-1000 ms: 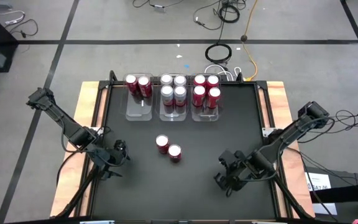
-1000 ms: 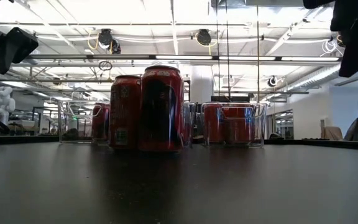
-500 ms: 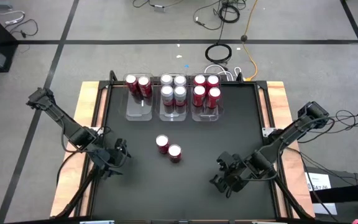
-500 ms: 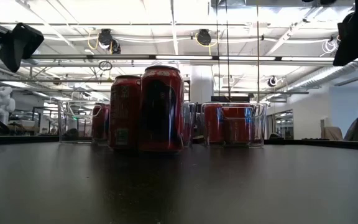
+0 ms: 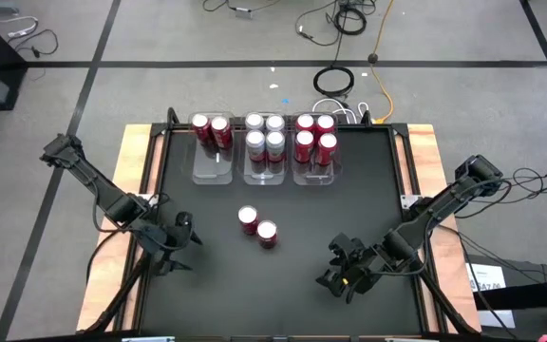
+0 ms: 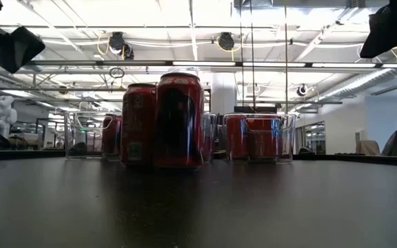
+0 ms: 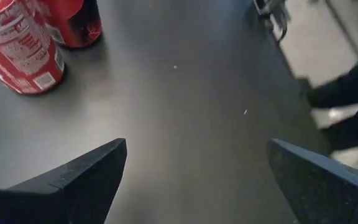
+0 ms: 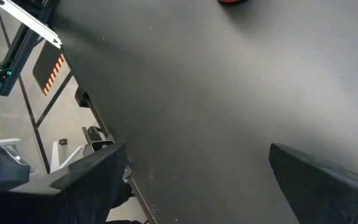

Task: Sort soda cans
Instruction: Put the top red soda can into the left transparent bin

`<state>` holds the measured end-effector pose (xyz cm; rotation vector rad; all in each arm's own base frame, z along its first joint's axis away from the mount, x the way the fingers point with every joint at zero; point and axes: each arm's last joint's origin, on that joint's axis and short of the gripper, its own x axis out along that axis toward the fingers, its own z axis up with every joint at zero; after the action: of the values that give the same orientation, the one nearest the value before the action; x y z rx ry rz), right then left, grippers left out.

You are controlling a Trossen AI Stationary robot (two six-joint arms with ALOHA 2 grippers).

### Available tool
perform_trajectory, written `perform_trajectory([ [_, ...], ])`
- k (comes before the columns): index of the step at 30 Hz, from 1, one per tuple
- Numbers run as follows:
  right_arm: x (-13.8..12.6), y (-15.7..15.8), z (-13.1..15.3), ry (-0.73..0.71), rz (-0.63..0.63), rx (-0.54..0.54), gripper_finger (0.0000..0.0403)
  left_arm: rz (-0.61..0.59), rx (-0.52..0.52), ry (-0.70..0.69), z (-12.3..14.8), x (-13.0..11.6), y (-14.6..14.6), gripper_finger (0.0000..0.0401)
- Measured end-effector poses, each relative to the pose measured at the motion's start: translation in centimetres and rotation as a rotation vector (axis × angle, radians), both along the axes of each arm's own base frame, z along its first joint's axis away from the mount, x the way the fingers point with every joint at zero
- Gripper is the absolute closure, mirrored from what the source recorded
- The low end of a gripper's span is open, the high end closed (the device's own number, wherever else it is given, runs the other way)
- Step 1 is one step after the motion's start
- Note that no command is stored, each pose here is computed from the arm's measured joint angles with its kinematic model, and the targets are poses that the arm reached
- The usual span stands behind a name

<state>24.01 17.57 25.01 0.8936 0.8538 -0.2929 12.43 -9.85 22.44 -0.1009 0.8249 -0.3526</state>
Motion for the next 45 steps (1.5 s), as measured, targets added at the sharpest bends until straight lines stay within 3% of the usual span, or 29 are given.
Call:
perform_trajectory([
  [6,0.0,0.0,0.0,0.000,0.002,-0.002,0.0017,0.135,-0.143,-0.027,0.6,0.5,-0.3,0.0005],
  [11,0.0,0.0,0.0,-0.002,0.008,-0.012,0.0017,0.230,-0.217,-0.140,1.6,1.2,-0.5,0.0005],
  [15,0.0,0.0,0.0,0.002,0.010,-0.018,0.0017,0.377,-0.313,-0.209,2.2,1.9,-0.5,0.0005],
  [21,0.0,0.0,0.0,-0.004,0.047,-0.052,0.0017,0.443,-0.233,-0.376,2.9,3.5,0.2,0.0005],
  [26,0.0,-0.1,0.0,-0.009,0.080,-0.081,0.0017,0.457,-0.175,-0.402,4.5,5.9,1.3,0.0005],
  [30,0.0,0.0,0.0,-0.013,0.107,-0.104,0.0017,0.415,-0.200,-0.335,5.9,8.6,2.5,0.0005],
  [45,0.0,-0.2,0.0,-0.038,0.094,-0.158,0.0016,0.085,0.180,0.057,6.5,15.8,6.7,0.0005],
])
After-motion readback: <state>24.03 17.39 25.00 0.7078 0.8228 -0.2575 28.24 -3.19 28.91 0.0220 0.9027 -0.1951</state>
